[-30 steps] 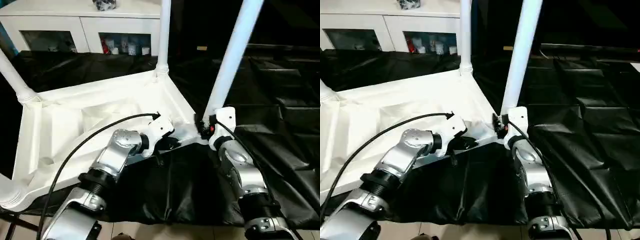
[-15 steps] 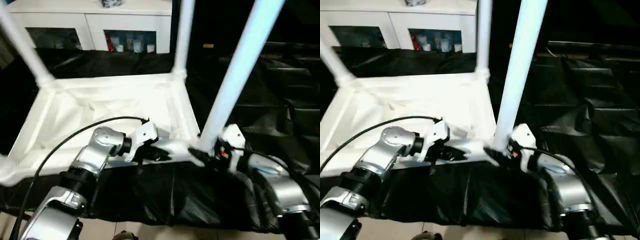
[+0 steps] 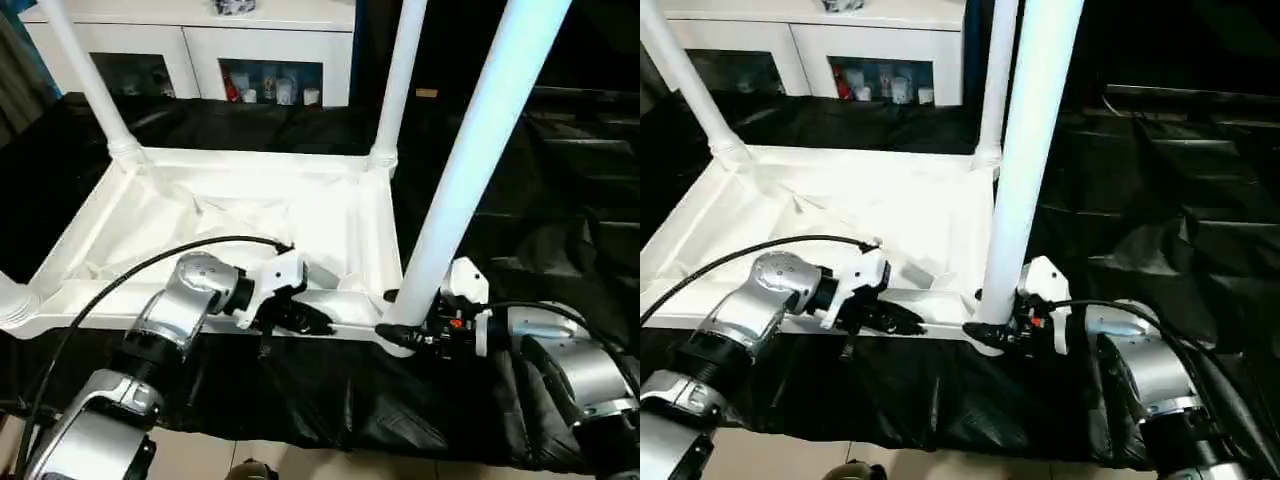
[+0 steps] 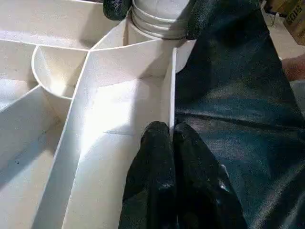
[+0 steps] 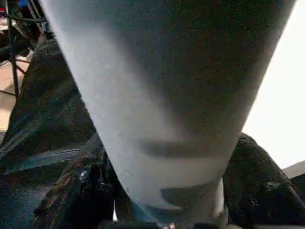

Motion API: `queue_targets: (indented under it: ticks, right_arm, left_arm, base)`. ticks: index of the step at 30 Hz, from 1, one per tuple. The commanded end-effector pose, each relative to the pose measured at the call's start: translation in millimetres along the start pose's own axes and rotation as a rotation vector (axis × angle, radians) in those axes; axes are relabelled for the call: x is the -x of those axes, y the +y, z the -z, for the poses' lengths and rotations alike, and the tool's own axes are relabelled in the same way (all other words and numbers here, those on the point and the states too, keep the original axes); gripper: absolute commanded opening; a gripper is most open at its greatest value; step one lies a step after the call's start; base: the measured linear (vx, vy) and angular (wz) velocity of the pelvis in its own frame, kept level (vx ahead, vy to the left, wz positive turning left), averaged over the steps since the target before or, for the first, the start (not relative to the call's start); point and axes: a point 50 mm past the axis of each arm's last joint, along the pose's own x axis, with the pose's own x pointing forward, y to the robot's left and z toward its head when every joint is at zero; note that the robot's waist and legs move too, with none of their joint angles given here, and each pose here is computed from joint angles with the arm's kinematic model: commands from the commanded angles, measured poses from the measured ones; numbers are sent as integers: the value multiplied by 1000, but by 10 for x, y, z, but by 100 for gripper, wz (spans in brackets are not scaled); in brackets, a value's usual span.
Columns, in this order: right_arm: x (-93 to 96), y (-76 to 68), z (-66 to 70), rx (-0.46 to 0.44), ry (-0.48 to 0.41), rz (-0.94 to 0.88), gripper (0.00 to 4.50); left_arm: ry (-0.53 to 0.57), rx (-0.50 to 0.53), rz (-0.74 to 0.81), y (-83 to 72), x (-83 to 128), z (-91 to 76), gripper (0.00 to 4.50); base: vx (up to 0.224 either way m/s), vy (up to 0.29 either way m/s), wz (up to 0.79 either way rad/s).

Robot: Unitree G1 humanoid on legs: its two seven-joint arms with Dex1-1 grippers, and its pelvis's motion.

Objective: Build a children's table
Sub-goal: Rotate leg to tighten

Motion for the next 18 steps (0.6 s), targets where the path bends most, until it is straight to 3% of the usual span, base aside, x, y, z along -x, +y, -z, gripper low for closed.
queue_targets:
  ticks: [1,6,12,15,16,18]
  right_arm:
    - [-275,286,4,-5,4,-238,256]
    - [-290,278,36,-54,-49,-134,256]
    - [-371,-29,119,-139,-93,392,255]
    - [-402,-81,146,-183,-100,496,254]
    - [-467,-164,182,-255,-110,656,254]
    - [-496,-191,191,-276,-110,714,254]
  left_arm:
    - [-17,-27,-30,64,-37,-116,0]
    - [-18,-6,-43,46,-55,-88,0]
    - [-58,50,-126,26,-268,-138,0]
    - [-77,68,-152,24,-352,-170,0]
    - [-96,92,-218,42,-489,-220,0]
    - [-99,97,-246,48,-542,-240,0]
  base:
    - [0,0,0]
    - [0,0,0]
    - [0,0,0]
    - [0,0,0]
    - [0,0,0]
    - [0,0,0]
